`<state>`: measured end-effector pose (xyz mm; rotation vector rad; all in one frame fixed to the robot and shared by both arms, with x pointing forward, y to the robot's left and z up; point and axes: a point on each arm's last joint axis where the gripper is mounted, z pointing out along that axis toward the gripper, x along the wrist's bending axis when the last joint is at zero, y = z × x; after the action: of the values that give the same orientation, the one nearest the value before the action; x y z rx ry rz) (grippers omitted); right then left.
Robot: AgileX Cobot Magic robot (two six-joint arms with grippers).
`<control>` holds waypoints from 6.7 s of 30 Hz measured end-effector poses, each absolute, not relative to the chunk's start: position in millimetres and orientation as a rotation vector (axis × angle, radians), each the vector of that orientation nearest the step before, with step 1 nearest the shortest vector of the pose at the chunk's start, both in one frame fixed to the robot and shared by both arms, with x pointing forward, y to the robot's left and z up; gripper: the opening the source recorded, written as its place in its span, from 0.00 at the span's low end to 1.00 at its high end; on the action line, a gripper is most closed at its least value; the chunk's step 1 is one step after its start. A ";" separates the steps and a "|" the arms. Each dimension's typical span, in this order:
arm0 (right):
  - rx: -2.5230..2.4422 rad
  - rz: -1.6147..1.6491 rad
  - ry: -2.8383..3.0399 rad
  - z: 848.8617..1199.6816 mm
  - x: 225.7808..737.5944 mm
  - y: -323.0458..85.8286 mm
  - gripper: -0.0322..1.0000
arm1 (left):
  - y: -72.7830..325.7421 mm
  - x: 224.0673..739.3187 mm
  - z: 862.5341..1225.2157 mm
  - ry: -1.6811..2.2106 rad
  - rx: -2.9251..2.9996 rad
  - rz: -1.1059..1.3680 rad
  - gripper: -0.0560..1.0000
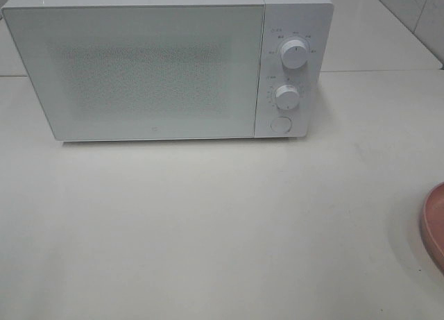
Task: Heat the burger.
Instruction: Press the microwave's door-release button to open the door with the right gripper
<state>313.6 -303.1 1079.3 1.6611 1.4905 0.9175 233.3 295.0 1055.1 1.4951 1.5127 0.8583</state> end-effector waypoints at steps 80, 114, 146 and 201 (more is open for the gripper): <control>1.296 1.087 1.450 932.4 437.5 -212.5 0.74 | 295.0 233.3 1055.1 1.513 1.495 0.858 0.99; 1.363 1.071 1.521 903.6 466.1 -146.3 0.74 | 295.0 233.3 1055.1 1.513 1.495 0.858 0.99; 2.407 1.720 0.513 901.6 465.9 -144.7 0.26 | 295.0 233.3 1055.1 1.513 1.495 0.858 0.99; 2.740 1.631 0.159 879.7 512.9 -144.5 0.03 | 295.0 233.3 1055.1 1.513 1.495 0.858 0.99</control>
<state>512.9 -144.5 879.7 2.7401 0.1588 1.6305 233.3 295.0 1055.1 1.4951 1.5127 0.8583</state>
